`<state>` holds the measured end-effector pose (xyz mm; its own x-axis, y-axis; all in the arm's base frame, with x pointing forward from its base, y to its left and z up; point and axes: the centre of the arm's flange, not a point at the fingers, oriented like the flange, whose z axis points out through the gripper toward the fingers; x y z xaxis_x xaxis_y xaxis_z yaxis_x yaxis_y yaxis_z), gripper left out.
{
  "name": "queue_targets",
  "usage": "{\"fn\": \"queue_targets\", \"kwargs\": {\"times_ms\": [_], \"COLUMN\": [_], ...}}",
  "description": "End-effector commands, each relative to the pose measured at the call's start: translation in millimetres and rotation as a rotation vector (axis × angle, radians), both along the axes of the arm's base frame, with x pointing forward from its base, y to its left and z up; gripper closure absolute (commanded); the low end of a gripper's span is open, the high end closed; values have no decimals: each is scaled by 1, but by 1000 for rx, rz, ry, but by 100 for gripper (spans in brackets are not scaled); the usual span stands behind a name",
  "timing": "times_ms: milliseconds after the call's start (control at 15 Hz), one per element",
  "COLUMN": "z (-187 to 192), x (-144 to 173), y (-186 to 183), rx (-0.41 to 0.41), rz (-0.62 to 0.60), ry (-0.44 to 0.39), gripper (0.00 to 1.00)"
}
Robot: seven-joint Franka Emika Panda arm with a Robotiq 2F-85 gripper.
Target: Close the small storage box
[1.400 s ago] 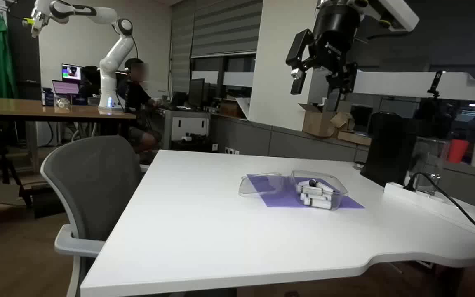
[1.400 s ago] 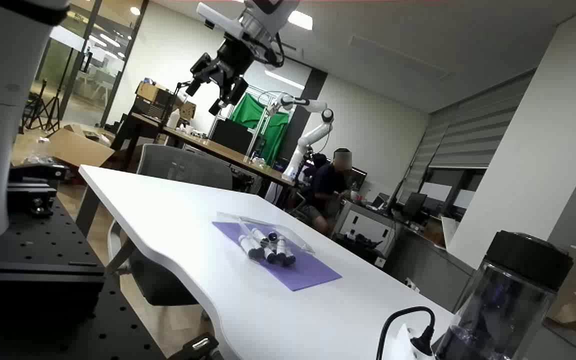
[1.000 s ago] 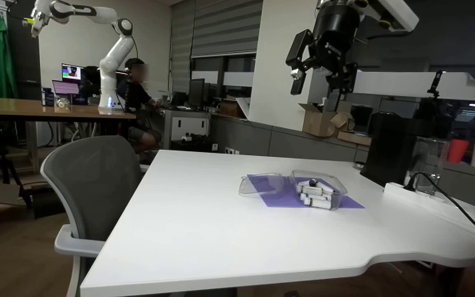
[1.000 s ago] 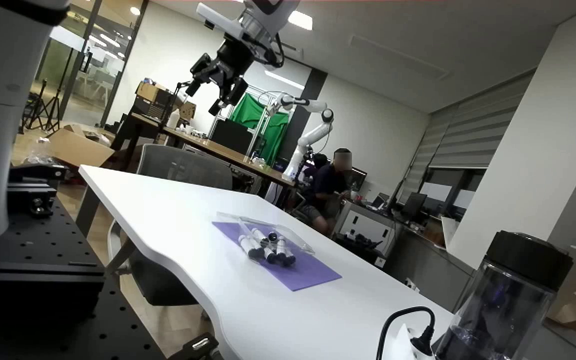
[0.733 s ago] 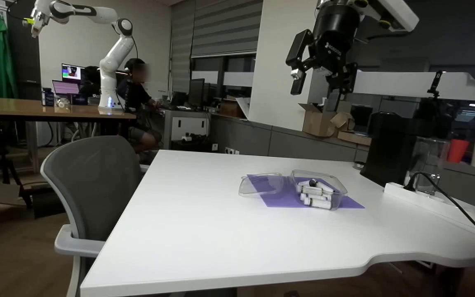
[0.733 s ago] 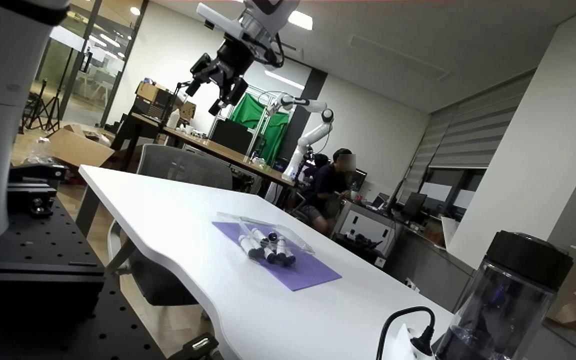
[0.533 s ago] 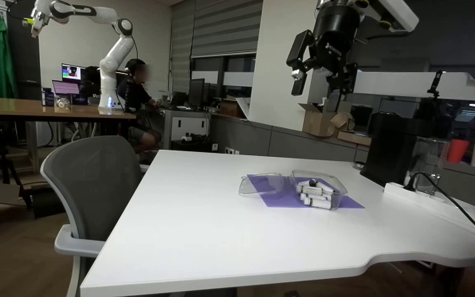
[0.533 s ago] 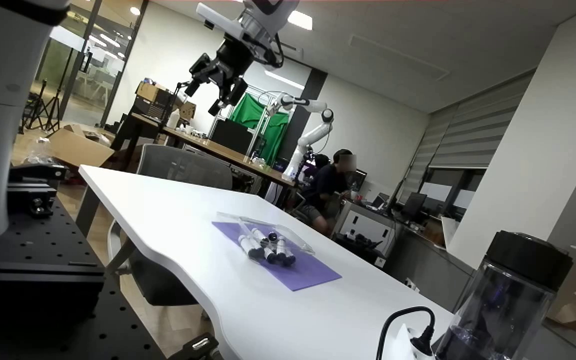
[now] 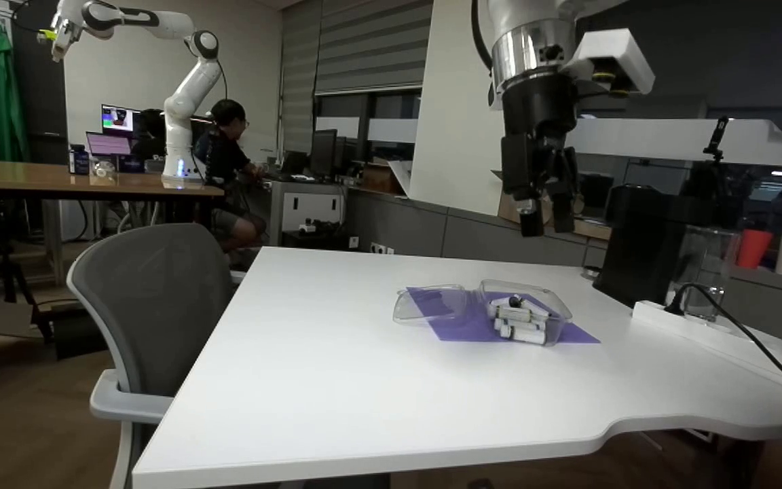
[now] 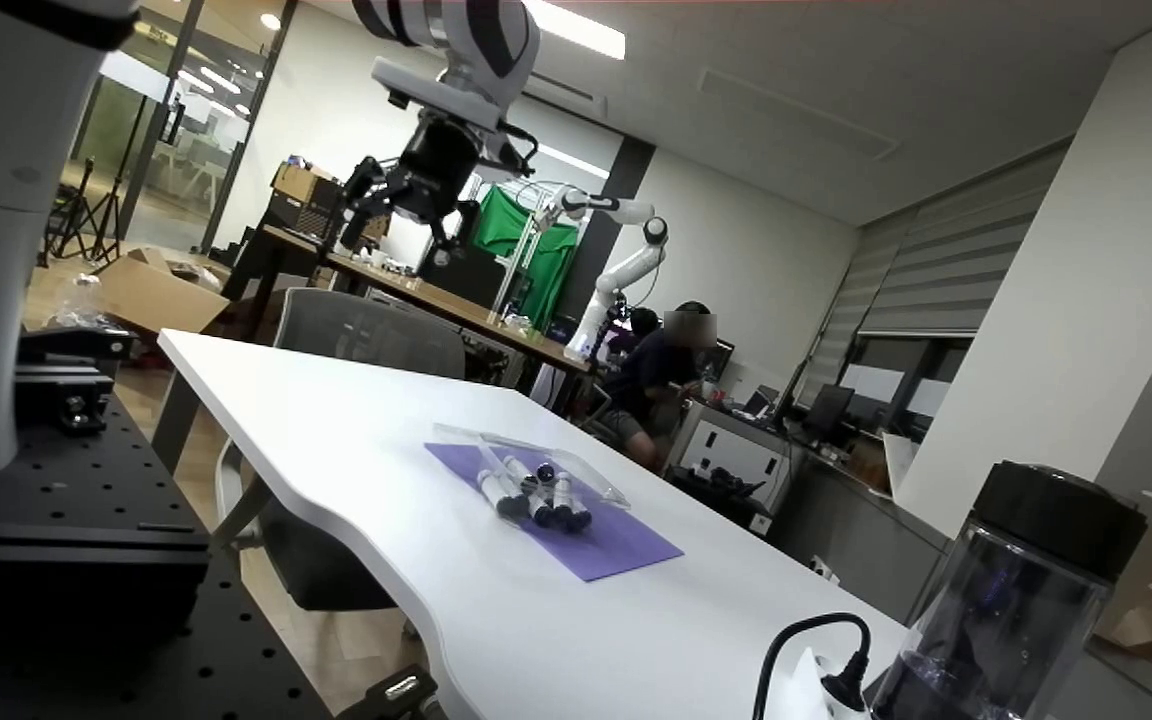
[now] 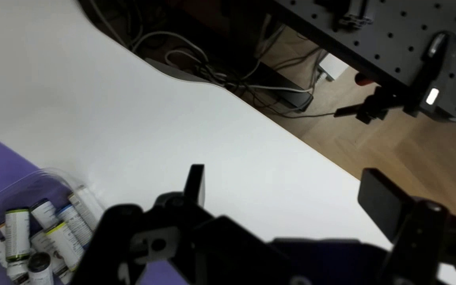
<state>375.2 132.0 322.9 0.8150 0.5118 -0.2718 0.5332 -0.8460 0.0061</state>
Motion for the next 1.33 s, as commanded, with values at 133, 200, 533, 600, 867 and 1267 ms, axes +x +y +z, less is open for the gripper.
{"fn": "queue_targets", "kwargs": {"times_ms": [133, 200, 533, 600, 867, 1267], "z": [-57, -65, -73, -76, -75, -77], "x": [31, 38, 43, 43, 42, 42], "y": [-9, -10, -13, -12, -13, -9], "rx": [-231, -269, -331, -326, -326, -329], "rz": [252, 305, 420, 419, 419, 447], "ry": [-40, -58, -98, -88, -89, -117], "gripper": [0, 0, 0, 0, 0, 0]}}
